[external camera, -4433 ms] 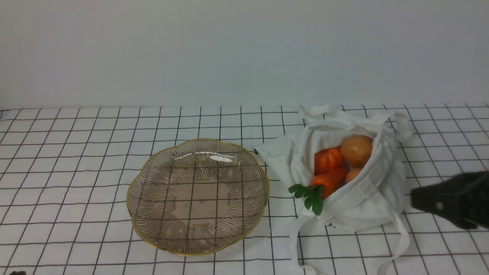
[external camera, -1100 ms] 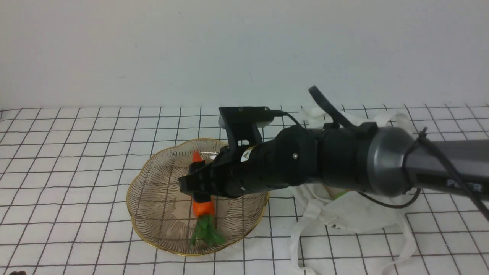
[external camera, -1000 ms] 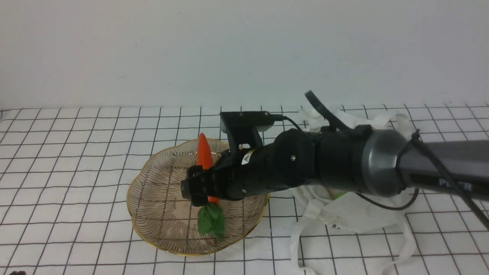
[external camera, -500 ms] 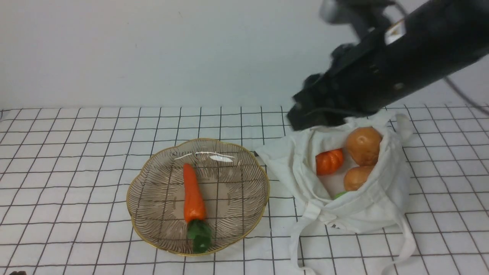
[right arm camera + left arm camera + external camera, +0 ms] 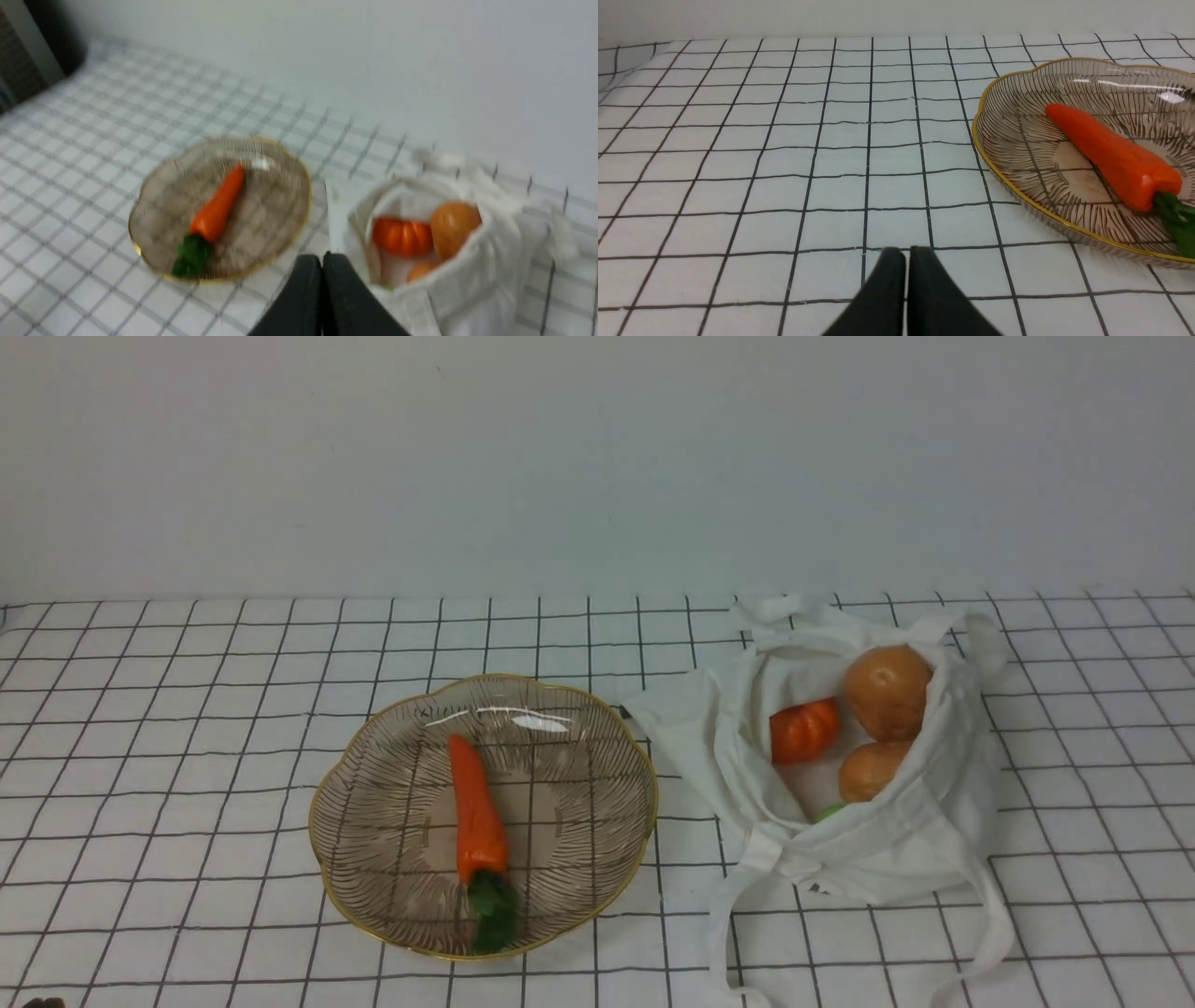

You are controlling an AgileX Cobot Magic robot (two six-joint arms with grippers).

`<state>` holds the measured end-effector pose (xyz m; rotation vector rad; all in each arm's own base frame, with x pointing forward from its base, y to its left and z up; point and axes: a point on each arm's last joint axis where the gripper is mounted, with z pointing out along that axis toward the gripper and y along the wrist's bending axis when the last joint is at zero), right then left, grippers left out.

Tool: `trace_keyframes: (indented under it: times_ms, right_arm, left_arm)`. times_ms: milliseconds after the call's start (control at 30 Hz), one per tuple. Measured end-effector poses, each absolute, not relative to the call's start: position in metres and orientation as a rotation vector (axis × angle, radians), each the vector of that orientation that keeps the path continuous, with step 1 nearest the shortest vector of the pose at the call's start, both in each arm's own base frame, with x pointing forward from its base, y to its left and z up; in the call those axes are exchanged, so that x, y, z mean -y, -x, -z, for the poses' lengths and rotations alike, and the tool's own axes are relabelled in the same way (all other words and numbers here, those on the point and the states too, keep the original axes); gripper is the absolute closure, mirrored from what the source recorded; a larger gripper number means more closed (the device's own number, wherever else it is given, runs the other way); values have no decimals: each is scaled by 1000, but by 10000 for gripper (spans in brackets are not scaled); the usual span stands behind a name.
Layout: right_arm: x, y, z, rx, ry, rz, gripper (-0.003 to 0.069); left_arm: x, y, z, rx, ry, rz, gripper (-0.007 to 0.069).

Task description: Take vegetables from bag on white checkered tablecloth place on plate.

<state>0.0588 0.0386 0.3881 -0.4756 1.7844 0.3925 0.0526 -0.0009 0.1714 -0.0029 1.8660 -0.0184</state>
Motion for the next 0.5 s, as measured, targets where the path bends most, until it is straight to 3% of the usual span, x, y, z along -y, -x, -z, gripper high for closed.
trace_keyframes:
  times_ms: [33, 67, 333, 500]
  right_arm:
    - [-36, -54, -381, -1700, 462, -386, 673]
    - [-34, -52, -353, -1619, 438, -375, 673]
    - [-14, -31, -298, -1242, 283, -295, 673]
    - [-15, -36, -274, -1272, 280, -284, 673]
  left_arm:
    - [1, -53, -171, -1866, 3, 18, 633]
    - [1, -53, -171, -1866, 3, 18, 633]
    - [1, -53, -171, -1866, 3, 18, 633]
    - [1, -53, -171, -1866, 3, 18, 633]
